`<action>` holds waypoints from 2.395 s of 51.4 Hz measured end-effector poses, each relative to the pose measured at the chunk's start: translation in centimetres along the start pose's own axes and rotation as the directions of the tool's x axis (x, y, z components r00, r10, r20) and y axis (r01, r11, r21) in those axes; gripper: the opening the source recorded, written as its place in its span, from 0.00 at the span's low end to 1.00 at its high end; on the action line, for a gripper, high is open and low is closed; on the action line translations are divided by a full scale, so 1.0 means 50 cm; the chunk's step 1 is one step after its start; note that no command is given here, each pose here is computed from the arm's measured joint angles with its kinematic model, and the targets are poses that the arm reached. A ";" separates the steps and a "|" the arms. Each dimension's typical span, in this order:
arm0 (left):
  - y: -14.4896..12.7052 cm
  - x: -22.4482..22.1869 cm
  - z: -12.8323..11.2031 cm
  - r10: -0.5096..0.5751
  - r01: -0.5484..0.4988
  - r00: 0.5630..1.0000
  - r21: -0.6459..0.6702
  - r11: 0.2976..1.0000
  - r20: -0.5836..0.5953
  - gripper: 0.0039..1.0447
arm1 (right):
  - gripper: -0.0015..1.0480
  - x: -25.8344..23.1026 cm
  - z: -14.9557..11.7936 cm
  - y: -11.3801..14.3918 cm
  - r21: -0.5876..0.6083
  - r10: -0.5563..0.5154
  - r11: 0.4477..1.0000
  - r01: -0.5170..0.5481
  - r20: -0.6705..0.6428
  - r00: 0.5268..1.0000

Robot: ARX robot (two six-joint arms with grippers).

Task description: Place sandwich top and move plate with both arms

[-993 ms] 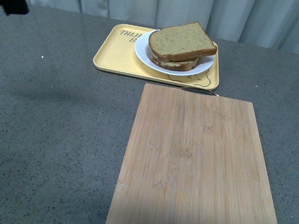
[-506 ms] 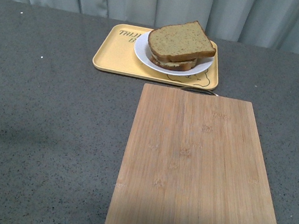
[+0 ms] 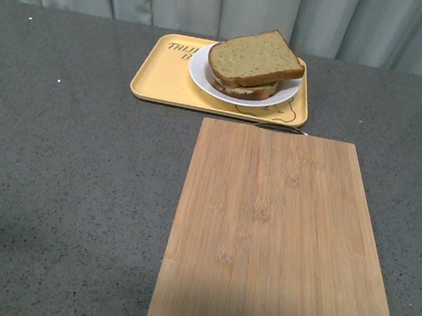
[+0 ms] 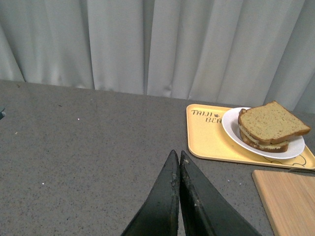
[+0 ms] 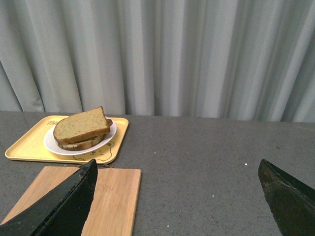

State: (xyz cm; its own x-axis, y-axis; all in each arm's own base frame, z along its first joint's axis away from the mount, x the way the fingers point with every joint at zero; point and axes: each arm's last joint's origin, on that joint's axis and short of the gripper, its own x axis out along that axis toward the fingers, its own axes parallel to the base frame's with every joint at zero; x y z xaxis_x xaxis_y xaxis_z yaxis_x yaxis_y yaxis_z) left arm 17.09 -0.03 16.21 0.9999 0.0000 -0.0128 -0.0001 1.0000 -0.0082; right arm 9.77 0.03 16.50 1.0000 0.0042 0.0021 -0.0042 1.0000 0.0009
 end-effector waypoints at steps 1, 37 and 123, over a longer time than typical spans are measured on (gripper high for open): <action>0.000 -0.001 0.000 0.000 0.000 1.000 0.000 1.000 0.000 0.03 | 0.91 0.000 0.000 0.000 0.000 0.000 1.000 0.000 0.000 1.000; 0.000 -0.077 0.015 -0.002 0.002 1.000 0.000 1.000 0.024 0.03 | 0.91 0.000 0.000 0.000 0.000 0.000 1.000 0.000 0.000 1.000; 0.000 -0.148 0.012 -0.002 0.002 1.000 0.002 1.000 0.028 0.95 | 0.91 0.000 0.000 0.000 0.000 0.000 1.000 0.000 0.000 1.000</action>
State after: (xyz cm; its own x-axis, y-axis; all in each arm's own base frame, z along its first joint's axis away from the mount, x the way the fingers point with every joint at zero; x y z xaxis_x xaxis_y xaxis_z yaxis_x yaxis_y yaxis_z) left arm 9.69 -0.02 16.93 0.9999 -0.0019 0.0151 0.0020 1.0000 -0.0067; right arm 9.77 0.03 16.50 1.0000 0.0042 0.0021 -0.0042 1.0000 0.0009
